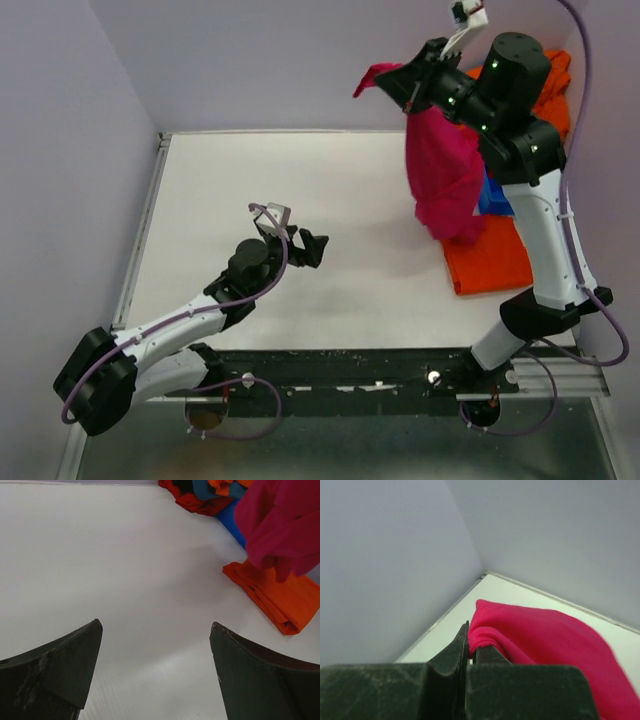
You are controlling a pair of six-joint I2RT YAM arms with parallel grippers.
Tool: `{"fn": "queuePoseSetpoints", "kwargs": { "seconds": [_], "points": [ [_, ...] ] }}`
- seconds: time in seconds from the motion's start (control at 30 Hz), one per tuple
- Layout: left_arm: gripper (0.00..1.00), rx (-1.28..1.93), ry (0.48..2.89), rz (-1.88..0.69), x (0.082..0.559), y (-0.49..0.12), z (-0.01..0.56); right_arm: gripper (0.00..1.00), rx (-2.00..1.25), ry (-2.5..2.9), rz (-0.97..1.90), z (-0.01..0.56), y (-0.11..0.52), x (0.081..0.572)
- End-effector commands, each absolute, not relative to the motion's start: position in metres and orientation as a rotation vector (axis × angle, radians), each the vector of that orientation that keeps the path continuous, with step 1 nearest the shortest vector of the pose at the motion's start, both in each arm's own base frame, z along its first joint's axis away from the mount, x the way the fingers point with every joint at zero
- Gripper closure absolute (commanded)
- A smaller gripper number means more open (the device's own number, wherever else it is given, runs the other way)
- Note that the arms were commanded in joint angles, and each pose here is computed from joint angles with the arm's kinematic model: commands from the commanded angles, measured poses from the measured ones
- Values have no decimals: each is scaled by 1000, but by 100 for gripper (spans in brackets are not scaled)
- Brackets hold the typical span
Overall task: Fold and stack the t-shirts
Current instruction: Grab crumpled tshirt from bin with the right arm, then move the tshirt to the center of the board
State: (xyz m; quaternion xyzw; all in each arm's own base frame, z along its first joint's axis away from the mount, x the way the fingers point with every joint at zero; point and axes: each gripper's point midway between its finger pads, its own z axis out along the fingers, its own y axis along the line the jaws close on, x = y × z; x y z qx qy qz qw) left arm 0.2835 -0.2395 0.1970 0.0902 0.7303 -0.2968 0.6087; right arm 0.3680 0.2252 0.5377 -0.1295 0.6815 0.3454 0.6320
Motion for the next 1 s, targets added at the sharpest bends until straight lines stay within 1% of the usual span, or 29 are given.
{"fn": "queuePoseSetpoints", "kwargs": {
  "seconds": [0.0,0.07,0.1,0.17,0.2,0.23,0.3,0.37,0.43,0.47,0.57,0.7,0.87,0.97],
  "points": [
    [1,174,1652,-645,286,-229,207,99,-522,1626,781,528,257,335],
    [1,165,1647,-640,286,-227,208,99,-488,1612,778,531,255,336],
    [1,164,1646,-639,286,-226,209,91,-470,1603,762,531,252,336],
    [1,152,1638,-633,286,-223,211,36,-384,1632,690,518,237,345],
    [1,146,1638,-627,286,-221,211,14,-336,1661,641,506,228,350],
    [1,144,1636,-624,285,-220,211,4,-301,1692,605,492,223,354],
    [1,139,1636,-616,285,-218,211,4,-261,1773,535,451,212,359],
    [1,134,1639,-606,285,-216,210,6,-250,1835,483,410,206,362],
    [1,127,1655,-589,287,-215,206,9,-222,1905,442,368,200,362],
    [1,131,1661,-582,288,-215,205,13,-226,1943,431,345,199,360],
    [1,140,1744,-521,297,-218,187,20,-203,2027,414,290,196,355],
    [1,159,1863,-436,311,-226,164,22,-179,2137,403,227,194,348],
    [6,334,1894,-554,306,-261,153,24,-124,2255,335,172,186,345],
    [6,383,1918,-579,305,-270,146,25,-106,2291,305,152,180,340]
  ]
}}
